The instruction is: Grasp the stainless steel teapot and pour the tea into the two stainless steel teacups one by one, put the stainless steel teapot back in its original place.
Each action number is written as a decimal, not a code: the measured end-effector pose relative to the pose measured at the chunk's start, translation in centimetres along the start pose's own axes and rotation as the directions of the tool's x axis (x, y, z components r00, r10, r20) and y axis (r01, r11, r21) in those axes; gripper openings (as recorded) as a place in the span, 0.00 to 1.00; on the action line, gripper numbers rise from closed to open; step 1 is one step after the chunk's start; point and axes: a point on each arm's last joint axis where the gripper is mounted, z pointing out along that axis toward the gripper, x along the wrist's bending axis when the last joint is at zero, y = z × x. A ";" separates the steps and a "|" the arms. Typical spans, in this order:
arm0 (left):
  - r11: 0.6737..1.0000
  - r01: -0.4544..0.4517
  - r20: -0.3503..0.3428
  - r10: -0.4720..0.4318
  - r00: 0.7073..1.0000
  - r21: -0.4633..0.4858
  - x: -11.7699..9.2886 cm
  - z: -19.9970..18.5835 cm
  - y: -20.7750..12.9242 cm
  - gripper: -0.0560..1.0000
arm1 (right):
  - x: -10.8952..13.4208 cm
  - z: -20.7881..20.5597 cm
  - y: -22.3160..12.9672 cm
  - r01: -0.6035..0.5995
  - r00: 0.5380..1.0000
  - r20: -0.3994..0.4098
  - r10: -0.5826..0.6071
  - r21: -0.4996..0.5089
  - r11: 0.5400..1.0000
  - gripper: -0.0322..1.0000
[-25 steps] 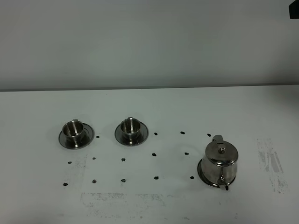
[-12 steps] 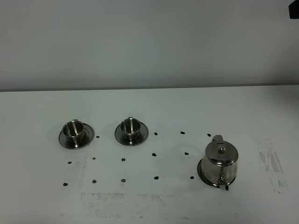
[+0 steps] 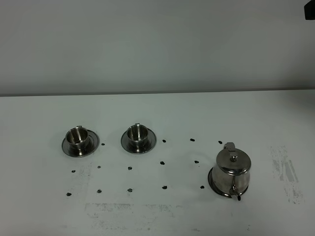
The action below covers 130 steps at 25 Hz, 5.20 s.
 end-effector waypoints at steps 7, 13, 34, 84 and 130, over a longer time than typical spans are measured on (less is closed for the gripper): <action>1.000 0.000 0.000 0.000 1.000 0.000 0.0 0.0 0.0 0.56 | 0.0 0.0 0.0 0.000 1.000 0.000 0.000 0.000 1.000 0.57; 1.000 0.000 0.000 0.000 1.000 -0.001 0.0 0.0 0.0 0.56 | 0.0 0.0 0.0 0.000 1.000 0.000 0.000 0.000 1.000 0.57; 0.999 0.045 0.025 -0.044 0.999 -0.005 -0.2 0.0 0.0 0.56 | 0.0 0.0 0.0 0.000 1.000 -0.001 0.000 0.000 1.000 0.57; 0.999 0.048 0.026 -0.048 0.999 -0.005 -0.2 0.0 0.0 0.56 | 2.3 28.2 -8.7 0.075 0.981 0.107 -0.160 0.554 0.829 0.57; 0.999 0.049 0.026 -0.049 0.998 -0.005 -0.2 0.0 0.0 0.56 | -0.7 32.3 -13.0 0.027 0.973 0.148 -0.180 0.693 0.720 0.57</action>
